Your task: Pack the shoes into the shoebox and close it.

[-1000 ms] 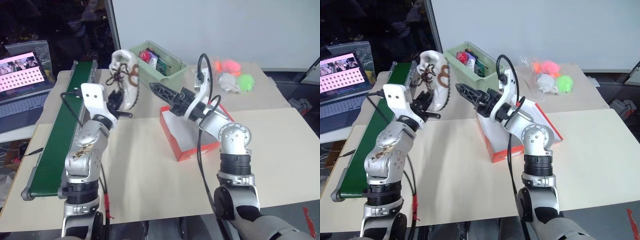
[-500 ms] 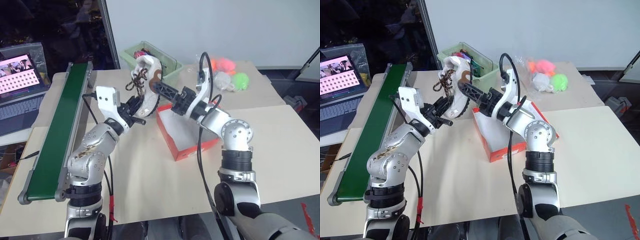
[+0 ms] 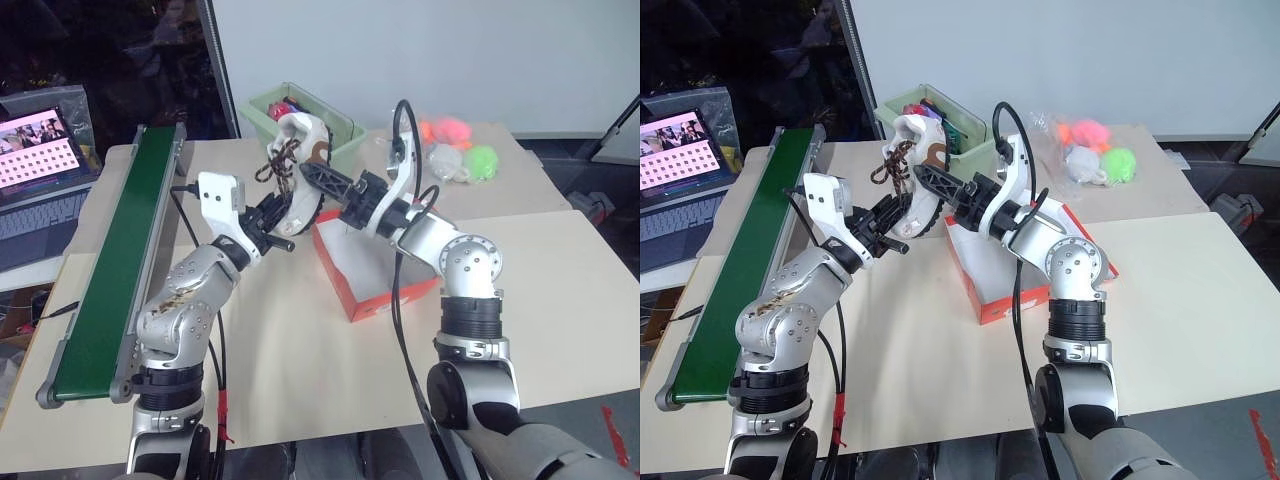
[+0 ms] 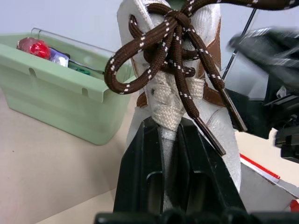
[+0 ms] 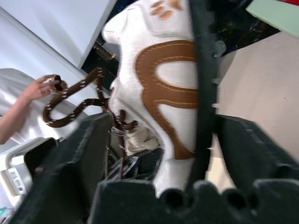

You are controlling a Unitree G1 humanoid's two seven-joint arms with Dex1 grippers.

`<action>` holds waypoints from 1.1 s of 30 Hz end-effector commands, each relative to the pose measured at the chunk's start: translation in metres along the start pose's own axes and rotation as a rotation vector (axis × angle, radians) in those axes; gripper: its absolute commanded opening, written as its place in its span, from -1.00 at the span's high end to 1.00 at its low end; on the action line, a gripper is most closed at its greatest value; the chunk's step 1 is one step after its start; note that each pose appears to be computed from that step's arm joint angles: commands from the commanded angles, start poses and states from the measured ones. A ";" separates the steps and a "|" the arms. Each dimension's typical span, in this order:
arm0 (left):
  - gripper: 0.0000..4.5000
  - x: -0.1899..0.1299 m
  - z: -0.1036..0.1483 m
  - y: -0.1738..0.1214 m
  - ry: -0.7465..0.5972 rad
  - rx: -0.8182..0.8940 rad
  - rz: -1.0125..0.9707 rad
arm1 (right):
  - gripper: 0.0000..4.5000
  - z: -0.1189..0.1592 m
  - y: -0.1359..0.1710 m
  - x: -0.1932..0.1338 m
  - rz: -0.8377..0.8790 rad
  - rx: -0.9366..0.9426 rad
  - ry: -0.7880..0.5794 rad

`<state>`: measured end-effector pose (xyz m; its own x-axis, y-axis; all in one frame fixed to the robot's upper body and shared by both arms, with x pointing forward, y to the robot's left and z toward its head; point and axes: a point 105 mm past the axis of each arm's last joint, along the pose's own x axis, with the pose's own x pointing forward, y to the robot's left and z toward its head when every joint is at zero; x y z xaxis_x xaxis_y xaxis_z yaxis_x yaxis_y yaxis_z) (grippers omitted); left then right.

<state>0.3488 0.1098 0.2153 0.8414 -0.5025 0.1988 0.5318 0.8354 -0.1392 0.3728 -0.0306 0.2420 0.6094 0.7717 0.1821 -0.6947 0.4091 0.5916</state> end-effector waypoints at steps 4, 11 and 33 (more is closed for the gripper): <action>0.86 0.000 0.018 0.000 -0.069 0.028 0.000 | 0.37 0.011 0.020 0.003 0.078 -0.040 -0.047; 0.86 -0.001 0.012 -0.005 -0.046 0.039 -0.017 | 0.95 0.012 0.031 0.001 0.112 -0.056 -0.046; 0.18 -0.004 0.000 -0.017 -0.006 0.229 -0.091 | 0.95 0.050 -0.014 -0.009 -0.222 -0.164 -0.180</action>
<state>0.3437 0.1040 0.2025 0.8215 -0.5505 0.1484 0.5457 0.8346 0.0755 0.3935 -0.0552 0.2460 0.7781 0.6159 0.1234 -0.5751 0.6196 0.5342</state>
